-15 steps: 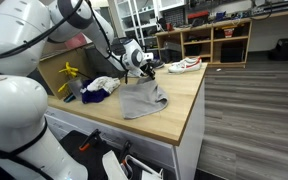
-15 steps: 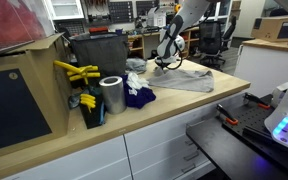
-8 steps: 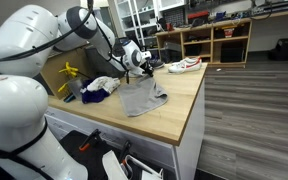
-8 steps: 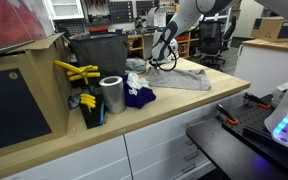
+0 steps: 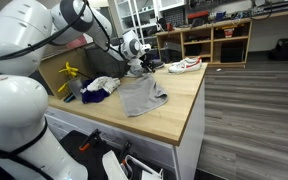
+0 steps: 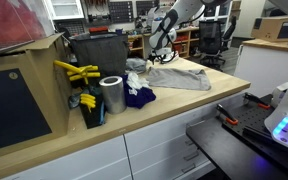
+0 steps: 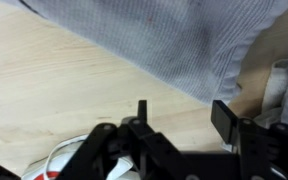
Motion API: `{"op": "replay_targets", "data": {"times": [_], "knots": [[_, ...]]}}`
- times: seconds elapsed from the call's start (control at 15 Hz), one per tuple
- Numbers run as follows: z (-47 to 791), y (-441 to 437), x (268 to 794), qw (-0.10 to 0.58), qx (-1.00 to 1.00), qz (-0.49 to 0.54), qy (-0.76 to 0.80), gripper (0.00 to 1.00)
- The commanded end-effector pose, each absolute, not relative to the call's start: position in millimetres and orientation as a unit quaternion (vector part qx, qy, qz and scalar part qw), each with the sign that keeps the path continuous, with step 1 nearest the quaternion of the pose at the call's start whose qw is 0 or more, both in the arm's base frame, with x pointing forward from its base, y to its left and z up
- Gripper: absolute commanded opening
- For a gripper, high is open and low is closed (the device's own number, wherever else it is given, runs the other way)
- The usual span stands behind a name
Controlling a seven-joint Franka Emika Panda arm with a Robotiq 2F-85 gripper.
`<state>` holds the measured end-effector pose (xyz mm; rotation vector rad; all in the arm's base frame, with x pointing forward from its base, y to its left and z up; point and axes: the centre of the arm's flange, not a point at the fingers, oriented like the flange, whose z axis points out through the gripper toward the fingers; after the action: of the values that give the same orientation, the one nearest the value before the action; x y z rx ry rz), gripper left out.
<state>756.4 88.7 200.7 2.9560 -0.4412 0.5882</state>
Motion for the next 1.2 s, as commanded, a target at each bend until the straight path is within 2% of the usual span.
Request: {"op": "replay_targets", "data": {"times": [0.0, 0.4, 1.13], "knots": [[246.7, 74.4, 735.6, 0.083, 0.976, 0.14, -0.144, 0.99], [262.3, 32.1, 701.1, 0.131, 0.981, 0.082, -0.119, 1.0], [240.6, -39.5, 624.2, 0.168, 0.982, 0.008, -0.082, 1.0]]}}
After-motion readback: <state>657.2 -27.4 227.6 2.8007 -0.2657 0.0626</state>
